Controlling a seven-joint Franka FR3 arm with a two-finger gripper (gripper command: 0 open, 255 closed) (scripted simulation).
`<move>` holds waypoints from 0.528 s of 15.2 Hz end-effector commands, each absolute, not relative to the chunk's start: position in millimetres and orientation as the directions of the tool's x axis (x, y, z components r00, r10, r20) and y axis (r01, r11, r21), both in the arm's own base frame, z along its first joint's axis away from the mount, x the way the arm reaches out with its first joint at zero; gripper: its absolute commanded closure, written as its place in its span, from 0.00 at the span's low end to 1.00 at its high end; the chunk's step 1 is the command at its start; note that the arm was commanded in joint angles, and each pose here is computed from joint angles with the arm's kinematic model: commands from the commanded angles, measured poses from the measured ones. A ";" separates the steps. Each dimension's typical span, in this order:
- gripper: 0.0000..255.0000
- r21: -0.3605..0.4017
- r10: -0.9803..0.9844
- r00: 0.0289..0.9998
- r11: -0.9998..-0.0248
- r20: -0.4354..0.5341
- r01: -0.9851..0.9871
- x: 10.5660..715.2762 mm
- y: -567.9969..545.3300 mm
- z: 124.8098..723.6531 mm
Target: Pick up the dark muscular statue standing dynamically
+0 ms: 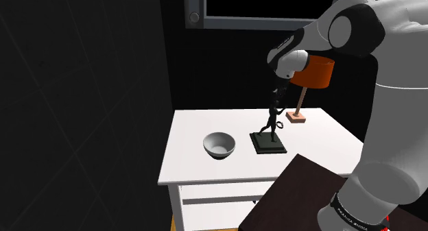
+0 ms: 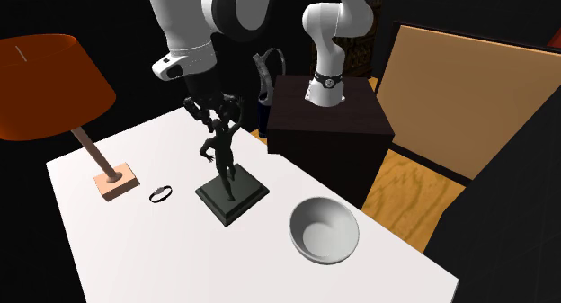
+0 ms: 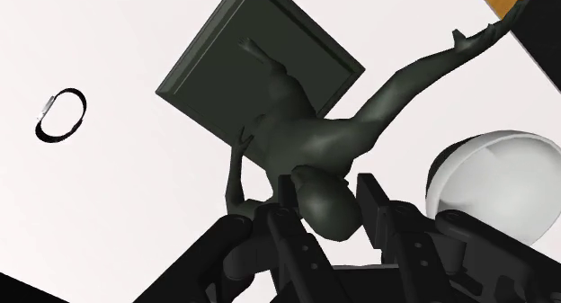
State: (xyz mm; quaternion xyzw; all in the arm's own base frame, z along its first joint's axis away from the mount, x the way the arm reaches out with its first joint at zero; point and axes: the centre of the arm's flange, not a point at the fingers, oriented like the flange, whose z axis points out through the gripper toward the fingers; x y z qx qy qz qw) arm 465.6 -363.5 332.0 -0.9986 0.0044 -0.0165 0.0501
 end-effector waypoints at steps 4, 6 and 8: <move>1.00 -0.100 -0.011 0.999 -0.995 0.033 -0.007 465.6 -363.7 331.1; 1.00 -0.100 -0.011 0.999 -0.995 0.033 -0.007 464.8 -363.4 331.1; 1.00 -0.100 -0.010 0.999 -0.995 0.033 -0.007 465.0 -363.1 332.2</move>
